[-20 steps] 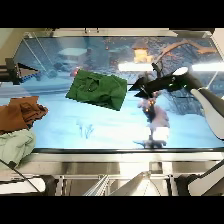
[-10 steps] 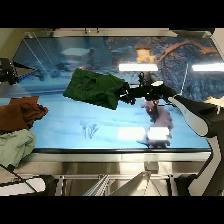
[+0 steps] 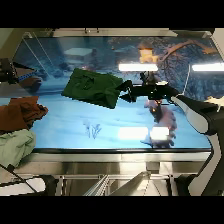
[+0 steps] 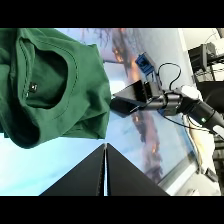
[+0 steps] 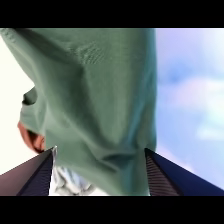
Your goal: Fold the shirts.
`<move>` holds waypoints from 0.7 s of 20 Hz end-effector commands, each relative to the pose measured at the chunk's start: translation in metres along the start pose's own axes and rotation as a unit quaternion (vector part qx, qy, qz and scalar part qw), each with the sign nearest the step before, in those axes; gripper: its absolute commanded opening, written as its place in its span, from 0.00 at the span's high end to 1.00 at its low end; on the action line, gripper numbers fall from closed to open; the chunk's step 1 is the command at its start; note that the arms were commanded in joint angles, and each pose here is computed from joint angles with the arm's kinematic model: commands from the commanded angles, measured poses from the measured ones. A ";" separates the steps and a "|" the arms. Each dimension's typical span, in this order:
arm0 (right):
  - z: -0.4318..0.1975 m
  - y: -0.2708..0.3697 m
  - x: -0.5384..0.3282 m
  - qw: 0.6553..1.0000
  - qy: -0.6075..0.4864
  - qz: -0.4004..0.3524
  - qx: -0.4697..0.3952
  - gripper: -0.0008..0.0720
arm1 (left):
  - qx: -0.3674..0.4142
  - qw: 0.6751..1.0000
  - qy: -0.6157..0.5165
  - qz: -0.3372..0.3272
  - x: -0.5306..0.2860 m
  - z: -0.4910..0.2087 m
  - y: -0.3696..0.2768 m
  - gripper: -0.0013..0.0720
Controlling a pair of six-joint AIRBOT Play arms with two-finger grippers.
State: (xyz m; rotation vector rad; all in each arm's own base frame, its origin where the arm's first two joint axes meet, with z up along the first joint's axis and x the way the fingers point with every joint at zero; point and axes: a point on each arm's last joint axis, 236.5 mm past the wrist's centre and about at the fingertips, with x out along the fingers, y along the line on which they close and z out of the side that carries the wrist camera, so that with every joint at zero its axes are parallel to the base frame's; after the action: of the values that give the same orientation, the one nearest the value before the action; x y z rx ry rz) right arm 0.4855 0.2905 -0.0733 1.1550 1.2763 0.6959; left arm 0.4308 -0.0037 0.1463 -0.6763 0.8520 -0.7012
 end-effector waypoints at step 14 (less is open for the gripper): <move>-0.018 -0.002 0.053 0.999 -0.020 -0.034 -0.004 0.15 | 0.007 1.000 -0.004 -0.009 0.000 0.002 -0.005 0.96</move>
State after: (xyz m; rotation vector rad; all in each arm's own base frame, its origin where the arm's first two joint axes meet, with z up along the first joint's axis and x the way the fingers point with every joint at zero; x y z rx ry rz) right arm 0.4830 0.3233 -0.0899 1.1434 1.2855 0.6166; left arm 0.4309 -0.0038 0.1466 -0.6704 0.8480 -0.7042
